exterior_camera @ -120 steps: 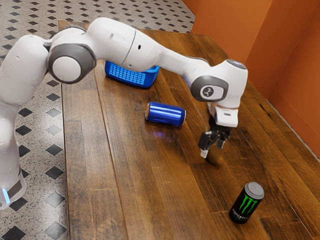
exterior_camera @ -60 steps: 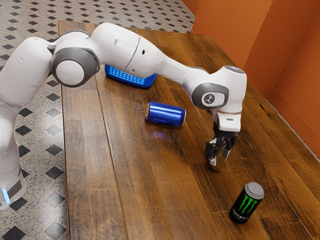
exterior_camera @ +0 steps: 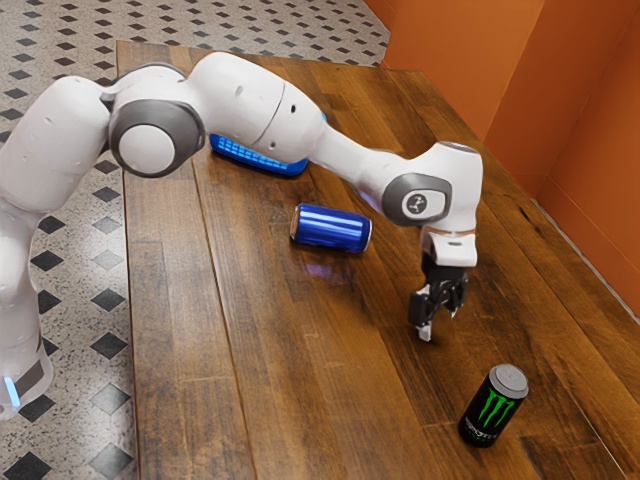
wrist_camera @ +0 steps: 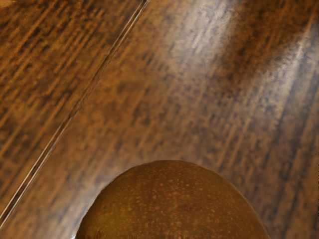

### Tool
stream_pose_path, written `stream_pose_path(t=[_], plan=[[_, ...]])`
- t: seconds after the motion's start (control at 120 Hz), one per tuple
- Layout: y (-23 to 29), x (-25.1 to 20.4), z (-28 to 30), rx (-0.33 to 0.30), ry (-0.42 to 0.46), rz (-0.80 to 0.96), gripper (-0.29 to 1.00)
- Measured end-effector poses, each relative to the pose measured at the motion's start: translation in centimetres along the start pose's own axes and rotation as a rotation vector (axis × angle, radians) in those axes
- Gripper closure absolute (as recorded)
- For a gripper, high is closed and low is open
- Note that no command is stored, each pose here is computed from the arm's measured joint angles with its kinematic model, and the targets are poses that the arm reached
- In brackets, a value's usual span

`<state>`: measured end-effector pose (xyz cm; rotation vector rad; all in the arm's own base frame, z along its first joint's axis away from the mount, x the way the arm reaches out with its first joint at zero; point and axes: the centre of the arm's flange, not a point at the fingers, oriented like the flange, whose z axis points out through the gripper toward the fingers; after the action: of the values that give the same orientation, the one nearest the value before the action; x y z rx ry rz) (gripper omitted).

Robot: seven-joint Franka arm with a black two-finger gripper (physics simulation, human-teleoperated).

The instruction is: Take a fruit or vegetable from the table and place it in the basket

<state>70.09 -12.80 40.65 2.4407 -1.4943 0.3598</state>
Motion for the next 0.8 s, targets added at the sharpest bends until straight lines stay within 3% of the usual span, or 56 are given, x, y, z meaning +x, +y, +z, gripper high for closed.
stream_pose_path(t=[0.142, 0.3, 0.408, 0.5, 0.608, 0.8], plan=[[-0.1, 0.0, -0.5, -0.002, 0.032, -0.019, 0.42], [3.7, -2.4, -14.0, 0.16, 0.068, -0.049, 0.37], [8.6, -10.0, -25.9, 0.307, 0.11, -0.151, 0.37], [6.0, -21.5, -30.2, 0.388, 0.093, -0.384, 0.36], [3.6, -31.9, -31.8, 0.422, 0.068, -0.606, 0.35], [3.0, -42.8, -33.4, 0.452, 0.057, -0.841, 0.35]])
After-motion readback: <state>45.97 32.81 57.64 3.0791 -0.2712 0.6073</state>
